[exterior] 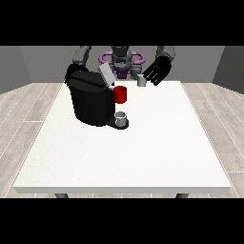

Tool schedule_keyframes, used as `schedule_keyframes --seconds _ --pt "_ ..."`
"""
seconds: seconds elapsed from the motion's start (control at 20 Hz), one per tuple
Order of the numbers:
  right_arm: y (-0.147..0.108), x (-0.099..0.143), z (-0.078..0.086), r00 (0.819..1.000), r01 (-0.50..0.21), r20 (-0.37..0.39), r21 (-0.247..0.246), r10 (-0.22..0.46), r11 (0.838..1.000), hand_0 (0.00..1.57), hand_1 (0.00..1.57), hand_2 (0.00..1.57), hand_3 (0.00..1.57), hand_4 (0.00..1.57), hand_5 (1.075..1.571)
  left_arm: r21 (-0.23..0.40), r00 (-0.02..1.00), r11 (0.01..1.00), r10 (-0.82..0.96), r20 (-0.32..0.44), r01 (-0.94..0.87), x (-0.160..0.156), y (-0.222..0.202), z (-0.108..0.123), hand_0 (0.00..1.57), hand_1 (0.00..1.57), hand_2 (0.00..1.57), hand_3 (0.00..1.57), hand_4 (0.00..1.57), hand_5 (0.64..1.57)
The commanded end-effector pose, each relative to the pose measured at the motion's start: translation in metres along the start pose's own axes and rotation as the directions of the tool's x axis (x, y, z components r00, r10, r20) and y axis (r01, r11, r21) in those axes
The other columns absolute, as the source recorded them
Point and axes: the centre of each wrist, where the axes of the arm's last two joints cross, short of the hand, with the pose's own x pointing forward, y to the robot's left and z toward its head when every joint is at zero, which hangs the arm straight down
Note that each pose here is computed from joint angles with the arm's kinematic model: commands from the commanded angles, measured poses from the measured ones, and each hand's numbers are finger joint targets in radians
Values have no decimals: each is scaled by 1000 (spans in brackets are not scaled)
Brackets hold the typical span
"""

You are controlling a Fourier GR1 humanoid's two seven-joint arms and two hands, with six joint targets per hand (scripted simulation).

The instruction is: Insert the coffee pod into the coffee machine and close the lid

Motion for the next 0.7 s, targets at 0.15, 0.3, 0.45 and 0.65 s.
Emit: schedule_keyframes --seconds 0.15,0.3,0.45,0.65 --pt "14 29 -14 1000 2 14 31 -2 1000 0 0 0 0 521 1571 30 1000 999 29 -2 -29 22 20 -12 1239 1239 1262 1198 476 1571" --pt "17 25 -11 997 -10 71 53 6 999 0 0 0 0 508 1571 84 1000 996 16 6 -16 40 55 -19 1260 1260 1318 1258 490 1571" --pt "14 26 -15 998 2 69 35 -4 999 0 0 0 0 506 1571 94 999 996 4 35 -8 63 58 -27 1278 1278 1332 1265 519 1571" --pt "21 39 -16 989 -20 147 40 14 999 0 0 0 0 502 1571 133 999 991 -7 33 3 51 68 -22 1262 1262 1297 1237 494 1571"
